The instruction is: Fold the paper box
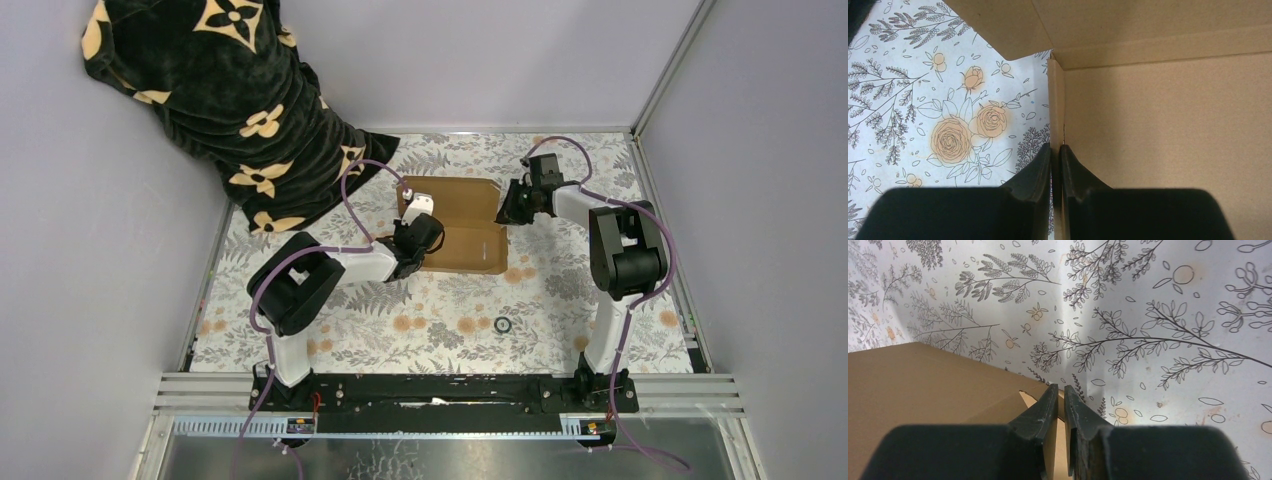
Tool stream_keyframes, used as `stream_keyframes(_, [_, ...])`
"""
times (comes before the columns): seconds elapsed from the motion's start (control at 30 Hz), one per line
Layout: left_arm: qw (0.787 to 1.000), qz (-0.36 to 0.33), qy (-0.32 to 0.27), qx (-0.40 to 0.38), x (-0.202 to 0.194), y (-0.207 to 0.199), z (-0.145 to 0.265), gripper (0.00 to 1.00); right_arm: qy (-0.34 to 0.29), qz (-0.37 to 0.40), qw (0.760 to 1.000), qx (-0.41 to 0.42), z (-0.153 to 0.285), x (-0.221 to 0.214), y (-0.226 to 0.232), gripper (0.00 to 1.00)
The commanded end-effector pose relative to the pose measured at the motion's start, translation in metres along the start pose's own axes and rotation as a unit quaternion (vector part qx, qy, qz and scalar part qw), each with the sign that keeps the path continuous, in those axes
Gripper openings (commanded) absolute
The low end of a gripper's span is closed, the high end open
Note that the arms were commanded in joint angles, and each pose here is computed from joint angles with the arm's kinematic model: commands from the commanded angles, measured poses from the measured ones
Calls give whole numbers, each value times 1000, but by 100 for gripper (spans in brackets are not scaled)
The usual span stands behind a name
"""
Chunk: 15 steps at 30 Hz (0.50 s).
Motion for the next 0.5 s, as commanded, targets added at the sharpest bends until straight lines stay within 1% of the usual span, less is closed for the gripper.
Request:
stream_keyframes(0.0, [999,-27,39,7,-19,0,-2,16,-3,23,999,33,3,1,6,17])
stream_keyframes(0.23, [998,-29,47,13,-23,1,-2,16,11,32,999,42,6,-9,5,17])
stream_keyframes(0.47, [998,-30,48,14,-23,0,-1,15,9,41,998,50,13,-14,6,17])
Point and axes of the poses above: each gripper's point midway between its finger pads, its own z axis back along the fingers, its own y axis along the line the jaws close on, x = y × z, the point moved 8 cm from there along z, back along the fingers, and after that the axes turned 4 degrees about z, right-handed, at the moved point
